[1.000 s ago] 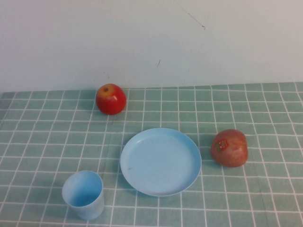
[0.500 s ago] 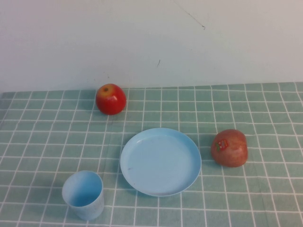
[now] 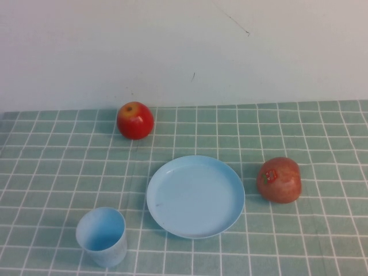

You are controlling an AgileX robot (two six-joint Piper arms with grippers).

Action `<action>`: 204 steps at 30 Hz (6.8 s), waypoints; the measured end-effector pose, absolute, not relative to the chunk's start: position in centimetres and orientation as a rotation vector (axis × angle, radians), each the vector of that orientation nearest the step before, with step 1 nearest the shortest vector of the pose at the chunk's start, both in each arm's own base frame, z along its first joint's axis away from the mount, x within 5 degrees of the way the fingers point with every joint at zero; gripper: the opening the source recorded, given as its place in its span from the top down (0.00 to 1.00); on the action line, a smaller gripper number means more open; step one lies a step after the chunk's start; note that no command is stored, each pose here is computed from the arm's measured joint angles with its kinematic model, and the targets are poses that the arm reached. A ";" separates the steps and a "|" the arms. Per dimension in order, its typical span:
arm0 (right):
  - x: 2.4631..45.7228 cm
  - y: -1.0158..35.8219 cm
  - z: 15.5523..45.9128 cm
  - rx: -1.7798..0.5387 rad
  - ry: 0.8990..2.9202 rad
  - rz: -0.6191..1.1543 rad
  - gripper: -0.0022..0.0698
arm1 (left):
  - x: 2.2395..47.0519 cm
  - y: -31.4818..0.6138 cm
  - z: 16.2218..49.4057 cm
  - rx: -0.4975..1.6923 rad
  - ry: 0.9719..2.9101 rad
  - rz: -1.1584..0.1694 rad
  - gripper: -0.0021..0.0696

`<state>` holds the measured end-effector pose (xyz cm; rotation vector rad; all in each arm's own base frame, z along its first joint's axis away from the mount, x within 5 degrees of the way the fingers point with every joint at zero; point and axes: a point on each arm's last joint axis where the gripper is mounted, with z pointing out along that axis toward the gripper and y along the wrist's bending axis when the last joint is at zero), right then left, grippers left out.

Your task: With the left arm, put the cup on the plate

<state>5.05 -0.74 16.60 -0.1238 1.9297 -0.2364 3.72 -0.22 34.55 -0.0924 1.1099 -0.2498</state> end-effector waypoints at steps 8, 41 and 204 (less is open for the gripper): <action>5.1 -0.7 16.6 -0.124 1.930 -0.236 0.97 | 9.7 -0.6 36.7 -0.227 1.673 -0.292 0.98; 5.1 -0.7 16.6 -0.124 1.930 -0.236 0.97 | 22.9 -4.0 29.0 0.073 2.796 -0.452 0.58; 5.1 -0.7 16.6 -0.124 1.930 -0.236 0.97 | 5.2 -0.8 17.3 -0.108 1.871 -0.210 0.97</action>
